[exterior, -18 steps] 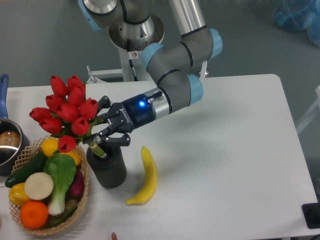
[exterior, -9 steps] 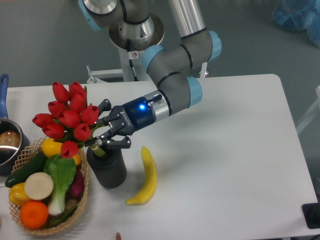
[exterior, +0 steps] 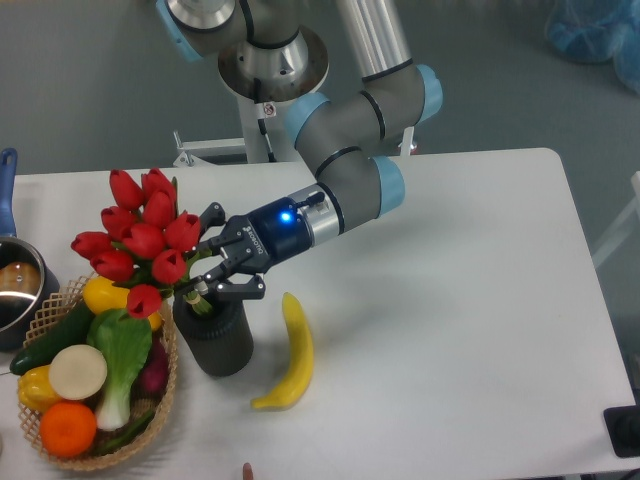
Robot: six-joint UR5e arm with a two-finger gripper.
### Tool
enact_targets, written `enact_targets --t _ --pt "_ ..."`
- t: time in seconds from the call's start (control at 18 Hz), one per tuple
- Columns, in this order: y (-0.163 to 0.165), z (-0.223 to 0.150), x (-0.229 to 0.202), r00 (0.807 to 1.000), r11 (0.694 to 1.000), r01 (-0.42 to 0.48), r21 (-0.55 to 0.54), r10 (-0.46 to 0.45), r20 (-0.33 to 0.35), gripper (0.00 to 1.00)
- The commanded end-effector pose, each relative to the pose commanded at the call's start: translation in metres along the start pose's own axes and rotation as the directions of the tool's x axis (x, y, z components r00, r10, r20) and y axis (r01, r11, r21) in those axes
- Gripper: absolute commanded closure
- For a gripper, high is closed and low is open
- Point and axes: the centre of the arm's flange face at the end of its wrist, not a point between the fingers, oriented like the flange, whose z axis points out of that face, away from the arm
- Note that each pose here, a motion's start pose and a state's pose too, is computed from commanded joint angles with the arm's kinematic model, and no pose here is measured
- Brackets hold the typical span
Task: Insert the flowers into the vase
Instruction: 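Push the tulip stems further down into the vase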
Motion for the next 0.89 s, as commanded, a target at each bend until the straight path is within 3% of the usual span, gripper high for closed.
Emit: enact_targets --t 0.89 --pt "0.013 -0.007 0.000 1.000 1.000 0.018 -0.008 -0.018 0.013 0.63"
